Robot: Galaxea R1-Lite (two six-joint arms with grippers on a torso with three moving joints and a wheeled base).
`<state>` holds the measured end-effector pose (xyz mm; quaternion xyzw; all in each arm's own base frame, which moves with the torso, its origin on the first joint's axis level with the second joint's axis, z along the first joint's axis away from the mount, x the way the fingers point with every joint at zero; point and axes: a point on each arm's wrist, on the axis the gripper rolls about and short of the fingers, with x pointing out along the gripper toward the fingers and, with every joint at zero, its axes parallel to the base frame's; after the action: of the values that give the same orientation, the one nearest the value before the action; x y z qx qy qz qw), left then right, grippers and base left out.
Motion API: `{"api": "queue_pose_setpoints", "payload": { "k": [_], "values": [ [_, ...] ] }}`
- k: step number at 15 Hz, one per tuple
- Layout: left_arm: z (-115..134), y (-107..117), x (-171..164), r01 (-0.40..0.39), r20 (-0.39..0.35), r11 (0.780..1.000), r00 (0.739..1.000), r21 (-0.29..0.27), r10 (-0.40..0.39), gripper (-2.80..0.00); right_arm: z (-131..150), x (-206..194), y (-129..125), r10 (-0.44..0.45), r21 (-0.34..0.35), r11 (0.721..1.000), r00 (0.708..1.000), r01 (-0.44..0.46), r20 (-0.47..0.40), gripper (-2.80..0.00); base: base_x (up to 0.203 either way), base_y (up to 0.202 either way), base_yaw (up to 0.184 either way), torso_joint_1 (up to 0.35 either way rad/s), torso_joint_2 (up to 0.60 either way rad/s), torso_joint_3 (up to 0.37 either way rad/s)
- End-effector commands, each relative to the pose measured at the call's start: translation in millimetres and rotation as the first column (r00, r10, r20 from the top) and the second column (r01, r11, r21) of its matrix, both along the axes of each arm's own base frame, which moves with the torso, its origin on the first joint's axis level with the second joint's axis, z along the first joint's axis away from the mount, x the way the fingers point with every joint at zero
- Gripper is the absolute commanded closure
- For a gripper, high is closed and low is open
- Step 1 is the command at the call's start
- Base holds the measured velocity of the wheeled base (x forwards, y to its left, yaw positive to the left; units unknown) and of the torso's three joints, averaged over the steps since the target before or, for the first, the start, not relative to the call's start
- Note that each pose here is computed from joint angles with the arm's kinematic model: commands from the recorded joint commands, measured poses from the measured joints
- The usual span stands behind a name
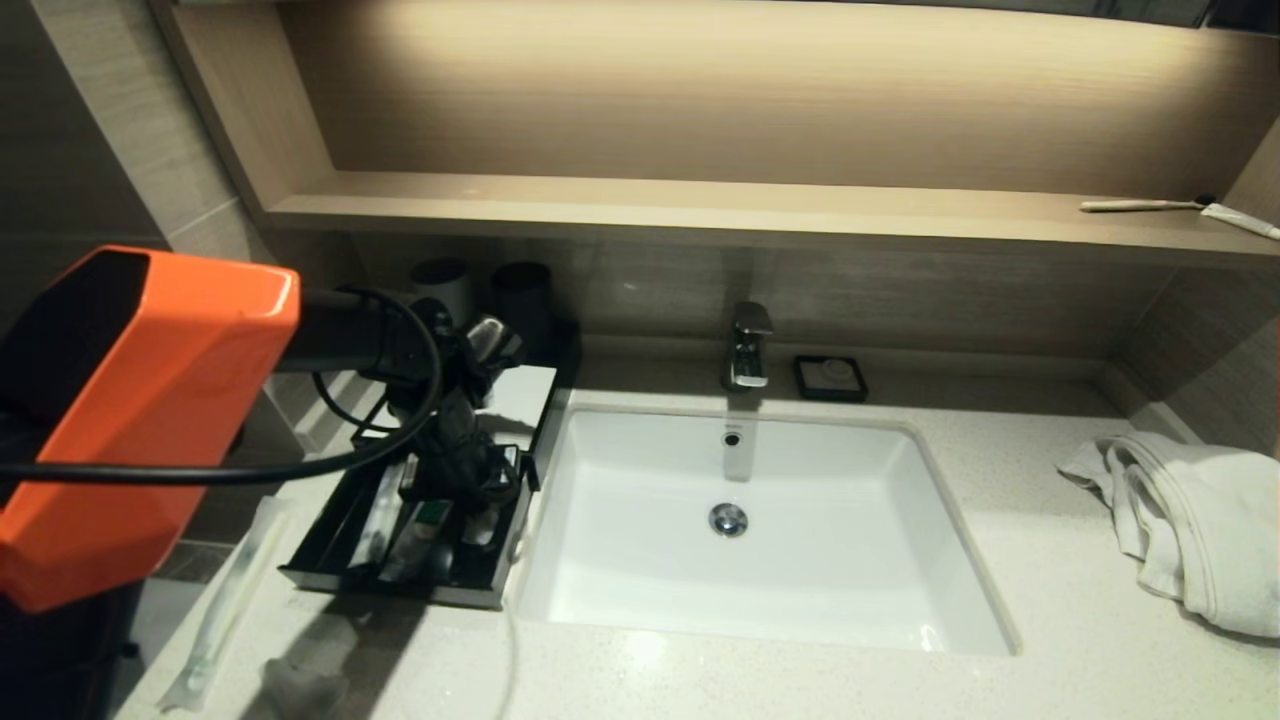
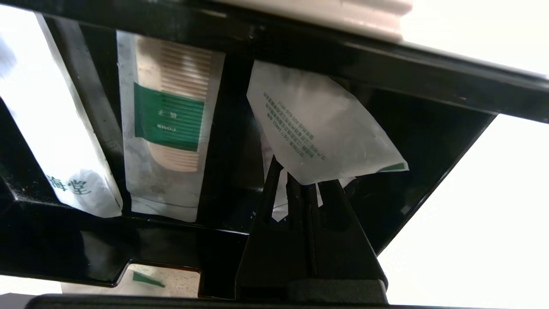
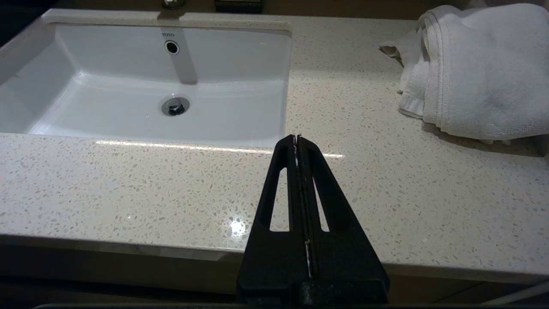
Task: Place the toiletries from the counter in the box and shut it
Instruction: Place the bathroom toiletry into the drawer
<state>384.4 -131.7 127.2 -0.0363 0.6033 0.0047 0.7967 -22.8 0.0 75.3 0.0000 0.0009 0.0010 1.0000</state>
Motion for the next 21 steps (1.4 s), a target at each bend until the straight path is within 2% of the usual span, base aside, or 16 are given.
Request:
{"api": "queue_pose_setpoints", "payload": {
  "k": [1,6,7,13,16,18,20,21],
  "values": [
    [-3,0,1,-0.003,-0.007,1.0,1.0,0.002,0.003,0.0,0,0,0,0.0,0.0,1.0,1.0,0.0,0.0,0.0,0.0,0.0,0.0,0.0,0.0,0.0],
    [0,-1,3,-0.003,0.004,1.0,1.0,0.0,0.003,0.0,0,0,0,0.0,0.0,1.0,1.0,0.0,0.0,0.0,0.0,0.0,0.0,0.0,0.0,0.0],
    [0,-1,3,-0.005,0.004,1.0,1.0,0.0,0.005,-2.8,0,0,0,0.0,0.0,1.0,1.0,0.0,0.0,0.0,0.0,0.0,0.0,0.0,0.0,0.0],
    [9,0,-1,-0.004,0.023,1.0,1.0,-0.007,0.005,-2.8,0,0,0,0.0,-0.001,1.0,1.0,0.0,0.0,0.0,0.0,0.0,0.0,0.0,0.0,0.0],
    [23,1,-5,-0.003,0.055,1.0,0.998,-0.017,0.004,-2.8,0,0,0,0.0,0.0,1.0,1.0,0.0,0.0,0.0,0.0,0.0,0.0,0.0,0.0,0.0],
    [30,3,-8,-0.009,0.076,1.0,0.997,-0.002,0.009,-2.8,0,0,0,0.0,0.0,1.0,1.0,0.0,0.0,0.0,0.0,0.0,0.0,0.0,0.0,0.0],
    [34,5,-10,-0.028,0.095,0.998,0.995,0.05,0.023,-2.8,0,0,0,0.0,0.0,1.0,1.0,0.0,0.0,0.0,0.0,0.0,0.0,0.0,0.0,0.0],
    [36,5,-11,-0.03,0.101,0.998,0.995,0.05,0.025,-2.8,0,0,0,0.0,0.0,1.0,1.0,0.0,0.0,0.0,0.0,0.0,0.0,0.0,0.0,0.0]
  ]
}}
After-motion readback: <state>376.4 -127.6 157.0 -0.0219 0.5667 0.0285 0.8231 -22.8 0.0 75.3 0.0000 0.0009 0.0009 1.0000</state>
